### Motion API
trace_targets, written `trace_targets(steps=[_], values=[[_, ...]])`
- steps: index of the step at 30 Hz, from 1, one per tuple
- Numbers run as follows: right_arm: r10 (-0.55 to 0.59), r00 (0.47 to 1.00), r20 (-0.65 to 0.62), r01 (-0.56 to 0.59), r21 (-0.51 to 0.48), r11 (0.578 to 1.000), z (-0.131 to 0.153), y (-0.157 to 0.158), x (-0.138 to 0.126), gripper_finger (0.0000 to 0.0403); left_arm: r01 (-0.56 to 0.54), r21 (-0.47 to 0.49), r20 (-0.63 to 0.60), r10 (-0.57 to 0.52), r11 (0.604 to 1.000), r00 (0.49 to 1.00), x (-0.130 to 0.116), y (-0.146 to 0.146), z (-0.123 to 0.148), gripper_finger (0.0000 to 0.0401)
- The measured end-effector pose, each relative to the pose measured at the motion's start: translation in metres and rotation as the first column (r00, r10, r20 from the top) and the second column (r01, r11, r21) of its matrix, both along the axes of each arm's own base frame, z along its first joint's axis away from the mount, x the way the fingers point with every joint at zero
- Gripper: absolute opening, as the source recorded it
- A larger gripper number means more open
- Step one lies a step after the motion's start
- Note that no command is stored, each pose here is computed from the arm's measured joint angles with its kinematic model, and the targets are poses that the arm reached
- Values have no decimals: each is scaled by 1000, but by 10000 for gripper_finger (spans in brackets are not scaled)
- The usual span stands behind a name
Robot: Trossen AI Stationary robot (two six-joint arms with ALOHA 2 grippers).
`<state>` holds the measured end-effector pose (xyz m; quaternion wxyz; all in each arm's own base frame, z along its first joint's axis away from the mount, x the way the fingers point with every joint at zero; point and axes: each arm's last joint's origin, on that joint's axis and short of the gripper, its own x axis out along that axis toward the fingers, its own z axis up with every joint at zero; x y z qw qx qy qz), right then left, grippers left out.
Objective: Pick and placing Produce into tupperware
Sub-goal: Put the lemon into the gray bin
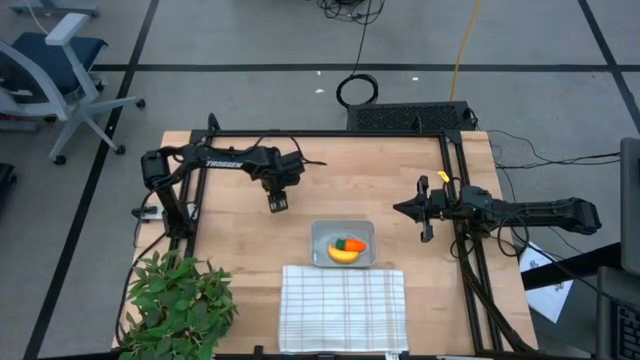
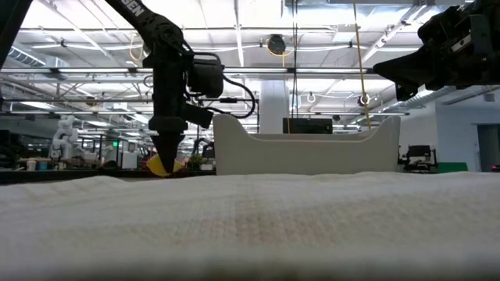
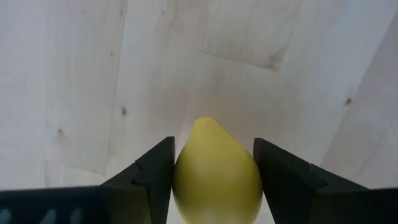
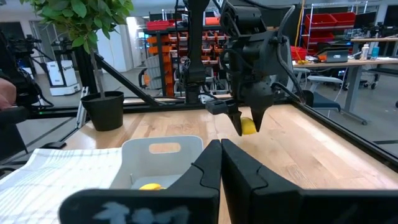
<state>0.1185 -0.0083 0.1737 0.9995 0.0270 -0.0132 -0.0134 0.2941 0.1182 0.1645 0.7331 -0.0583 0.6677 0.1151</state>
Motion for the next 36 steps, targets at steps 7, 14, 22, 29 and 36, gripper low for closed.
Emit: trace_targets(steps=[7,14,22,29,36], values=[[0,1000,0,0,0,1000,0,0,0,0,41,6,6,-41,999,999,9,-3,17,184],[0,1000,8,0,6,1000,1,0,0,0,91,16,24,-91,996,996,22,-9,41,196],[0,1000,9,0,9,1000,1,0,0,0,150,44,89,-154,988,984,39,-24,76,183],[0,1000,8,0,10,1000,1,0,0,0,230,28,186,-231,973,955,54,-46,102,196],[0,1000,8,0,10,1000,1,0,0,0,273,38,231,-274,961,934,62,-64,110,187]])
